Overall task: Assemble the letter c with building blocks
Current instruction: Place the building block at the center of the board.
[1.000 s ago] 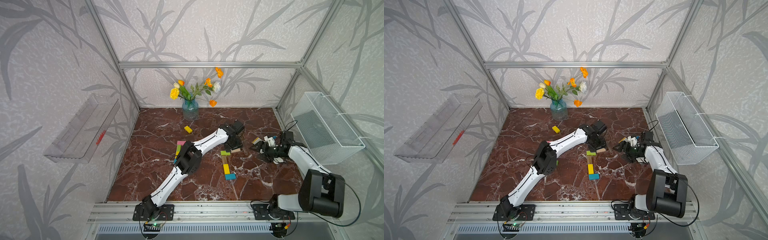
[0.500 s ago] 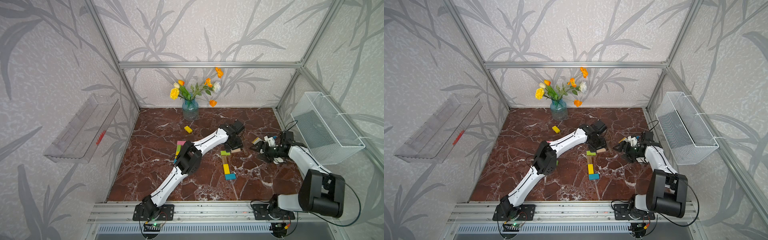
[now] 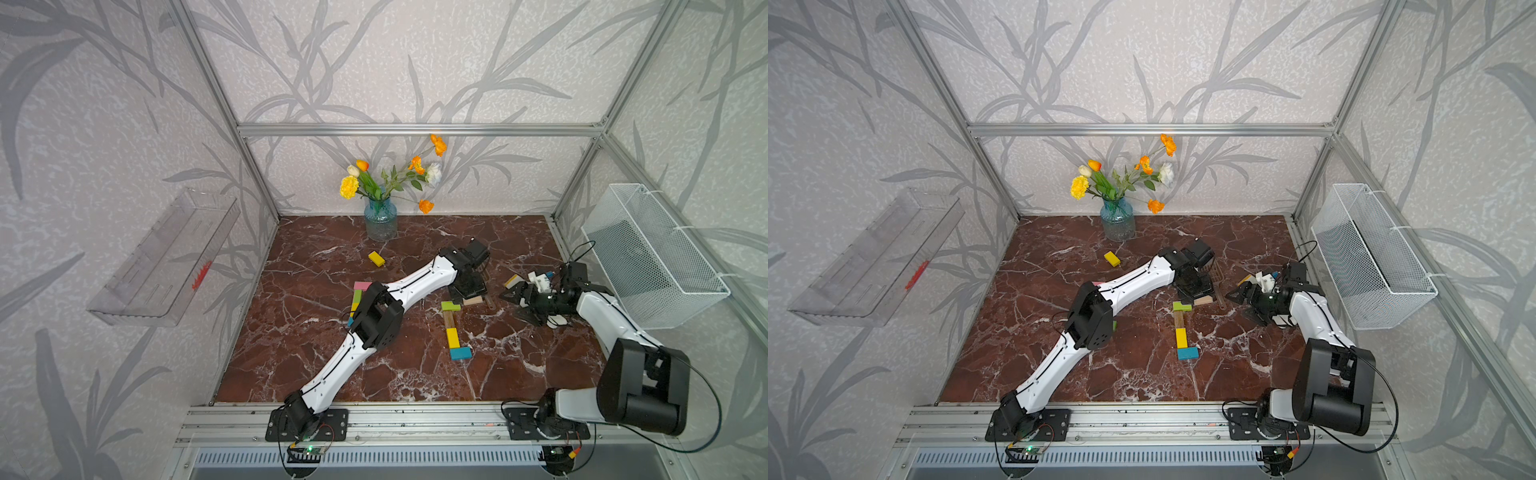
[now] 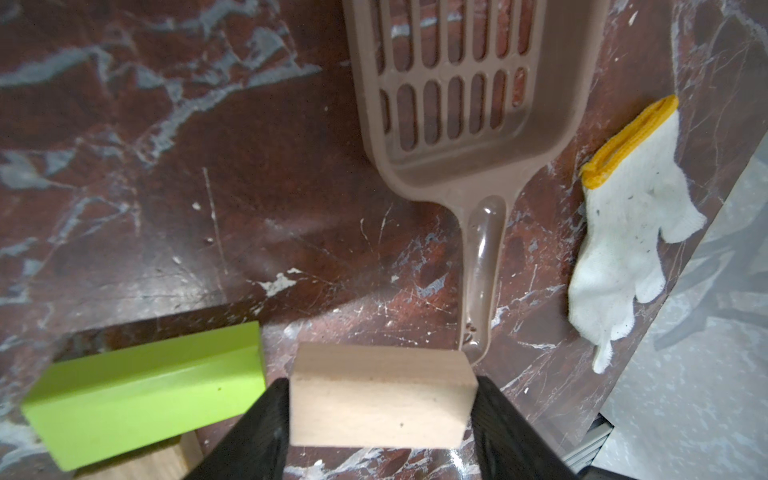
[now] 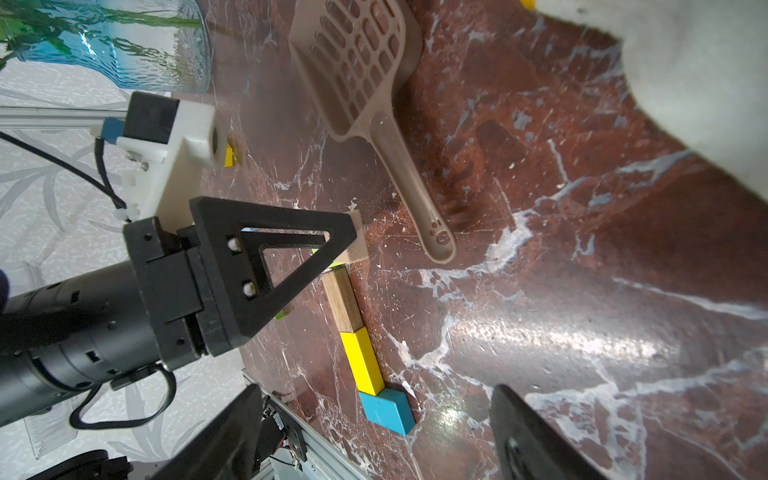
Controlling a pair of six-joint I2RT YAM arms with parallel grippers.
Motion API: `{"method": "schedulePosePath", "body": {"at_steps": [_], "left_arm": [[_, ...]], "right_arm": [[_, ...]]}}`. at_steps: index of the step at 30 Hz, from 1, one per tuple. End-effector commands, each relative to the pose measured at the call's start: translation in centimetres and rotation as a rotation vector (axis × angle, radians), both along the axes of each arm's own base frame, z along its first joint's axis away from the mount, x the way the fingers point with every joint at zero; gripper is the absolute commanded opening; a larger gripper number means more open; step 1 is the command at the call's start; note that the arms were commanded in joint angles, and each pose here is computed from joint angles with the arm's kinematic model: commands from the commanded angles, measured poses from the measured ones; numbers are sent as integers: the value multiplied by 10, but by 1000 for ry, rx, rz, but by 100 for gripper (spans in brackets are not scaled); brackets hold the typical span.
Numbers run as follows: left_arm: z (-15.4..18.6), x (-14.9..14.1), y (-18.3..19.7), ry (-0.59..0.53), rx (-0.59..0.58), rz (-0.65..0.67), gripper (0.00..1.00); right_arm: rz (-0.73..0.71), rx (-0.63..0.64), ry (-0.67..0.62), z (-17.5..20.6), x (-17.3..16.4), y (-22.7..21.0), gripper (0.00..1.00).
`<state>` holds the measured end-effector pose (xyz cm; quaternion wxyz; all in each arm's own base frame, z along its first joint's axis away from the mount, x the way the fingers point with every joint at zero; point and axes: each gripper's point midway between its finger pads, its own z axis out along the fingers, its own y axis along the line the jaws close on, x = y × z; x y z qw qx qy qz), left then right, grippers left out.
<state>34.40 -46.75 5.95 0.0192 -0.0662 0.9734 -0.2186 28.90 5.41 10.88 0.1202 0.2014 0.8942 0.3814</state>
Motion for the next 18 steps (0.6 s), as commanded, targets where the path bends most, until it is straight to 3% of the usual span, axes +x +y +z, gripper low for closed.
{"method": "schedulePosePath", "body": {"at_steps": [1,12,18], "left_arm": [[-2,-4,0,13,16,-5,68],[4,-3,0,2,13,-5,68],[34,1,-2,-53,-30,-30,66]], "right_arm": [[-3,7,29,-4,-5,0,86],[3,7,26,-5,-3,0,86],[51,0,11,-5,-1,6,76]]}}
